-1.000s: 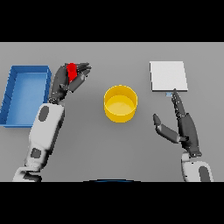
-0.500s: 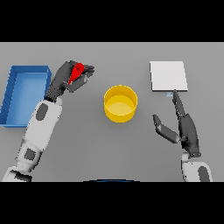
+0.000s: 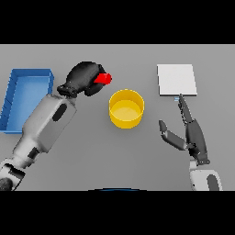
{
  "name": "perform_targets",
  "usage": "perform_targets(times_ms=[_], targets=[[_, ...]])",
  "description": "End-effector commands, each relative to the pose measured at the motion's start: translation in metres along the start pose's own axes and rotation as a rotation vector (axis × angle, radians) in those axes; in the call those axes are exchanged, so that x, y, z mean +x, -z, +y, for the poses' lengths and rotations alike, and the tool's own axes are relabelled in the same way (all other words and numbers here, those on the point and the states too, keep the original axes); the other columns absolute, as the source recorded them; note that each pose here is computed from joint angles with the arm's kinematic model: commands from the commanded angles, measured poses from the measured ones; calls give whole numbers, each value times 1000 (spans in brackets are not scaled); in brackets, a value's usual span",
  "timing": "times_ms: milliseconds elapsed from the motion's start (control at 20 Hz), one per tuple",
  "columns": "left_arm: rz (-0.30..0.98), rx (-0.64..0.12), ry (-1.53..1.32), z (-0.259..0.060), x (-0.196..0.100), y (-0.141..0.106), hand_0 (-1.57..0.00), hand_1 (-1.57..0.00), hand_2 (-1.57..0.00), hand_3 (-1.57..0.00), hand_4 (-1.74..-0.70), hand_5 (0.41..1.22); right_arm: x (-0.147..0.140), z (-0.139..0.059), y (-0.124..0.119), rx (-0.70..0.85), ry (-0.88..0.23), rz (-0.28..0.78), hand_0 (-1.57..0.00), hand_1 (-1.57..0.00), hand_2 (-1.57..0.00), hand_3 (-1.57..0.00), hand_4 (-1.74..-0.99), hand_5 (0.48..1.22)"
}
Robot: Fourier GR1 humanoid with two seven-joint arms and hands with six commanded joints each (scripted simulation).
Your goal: Pick up the red beaker and tilt it to pour out 1 green nut into yellow bowl. Pick up the yellow bowl and place it on the metallic measuring scale.
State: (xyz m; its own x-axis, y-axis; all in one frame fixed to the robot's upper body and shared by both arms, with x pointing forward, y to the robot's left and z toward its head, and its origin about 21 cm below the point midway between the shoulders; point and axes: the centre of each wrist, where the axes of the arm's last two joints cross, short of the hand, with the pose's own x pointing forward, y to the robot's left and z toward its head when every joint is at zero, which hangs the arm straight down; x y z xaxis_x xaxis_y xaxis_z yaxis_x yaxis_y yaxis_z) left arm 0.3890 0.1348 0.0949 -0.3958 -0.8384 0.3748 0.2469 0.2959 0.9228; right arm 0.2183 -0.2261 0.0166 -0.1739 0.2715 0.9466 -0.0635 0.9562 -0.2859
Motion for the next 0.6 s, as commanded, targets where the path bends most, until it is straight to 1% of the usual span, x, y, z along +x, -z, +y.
perform_targets(times_ms=[0, 50, 100, 150, 200, 300, 400, 450, 500, 550], targets=[[2, -28, 70, -2, 8, 4, -1570, -1571, -1571, -1570, -1740, 1183, 0, 1, 0, -6, 4, 9, 1, 1, 1, 1, -1183, 673], [2, -55, 134, -2, 12, 8, -1571, -1571, -1571, -1570, -1741, 1191, -1, 2, -1, -5, 8, 7, 1, 1, 1, 1, -1182, 674], [-1, -85, 194, -2, 14, 8, -1571, -1571, -1571, -1571, -1741, 1197, -2, -2, -1, -10, 5, 11, 1, 1, 1, 1, -1187, 676], [0, -119, 254, -1, 19, 11, -1571, -1571, -1571, -1571, -1689, 1202, 0, 0, -3, -11, 14, 11, 1, 1, 1, 1, -1191, 675], [-1, -145, 316, 0, 22, 13, -1571, -1571, -1571, -1492, -1698, 1205, 0, -1, -3, -9, 21, 19, 1, 1, 1, 1, -1190, 675], [-25, -191, 440, 2, 28, 20, -1571, -1571, -1571, -1383, -1710, 1211, 0, 0, -3, -14, 40, 32, 1, 1, 1, 1, -1195, 671], [-57, -237, 558, 11, 35, 23, -1571, -1571, -1571, -1349, -1717, 1215, -3, 0, -1, -21, 70, 48, 1, 1, 1, 1, -1197, 659], [-59, -258, 596, 8, 41, 26, -1571, -1571, -1571, -1332, -1718, 1216, -2, 3, -2, -17, 79, 43, 1, 1, 1, 1, -1202, 651], [-72, -271, 639, 9, 48, 30, -1571, -1571, -1571, -1295, -1719, 1217, -5, 1, -2, -25, 87, 51, 1, 1, 1, 1, -1206, 639], [-94, -292, 674, 8, 49, 33, -1571, -1571, -1571, -1350, -1721, 1218, -6, 1, -3, -26, 93, 55, 1, 1, 1, 1, -1212, 631]])
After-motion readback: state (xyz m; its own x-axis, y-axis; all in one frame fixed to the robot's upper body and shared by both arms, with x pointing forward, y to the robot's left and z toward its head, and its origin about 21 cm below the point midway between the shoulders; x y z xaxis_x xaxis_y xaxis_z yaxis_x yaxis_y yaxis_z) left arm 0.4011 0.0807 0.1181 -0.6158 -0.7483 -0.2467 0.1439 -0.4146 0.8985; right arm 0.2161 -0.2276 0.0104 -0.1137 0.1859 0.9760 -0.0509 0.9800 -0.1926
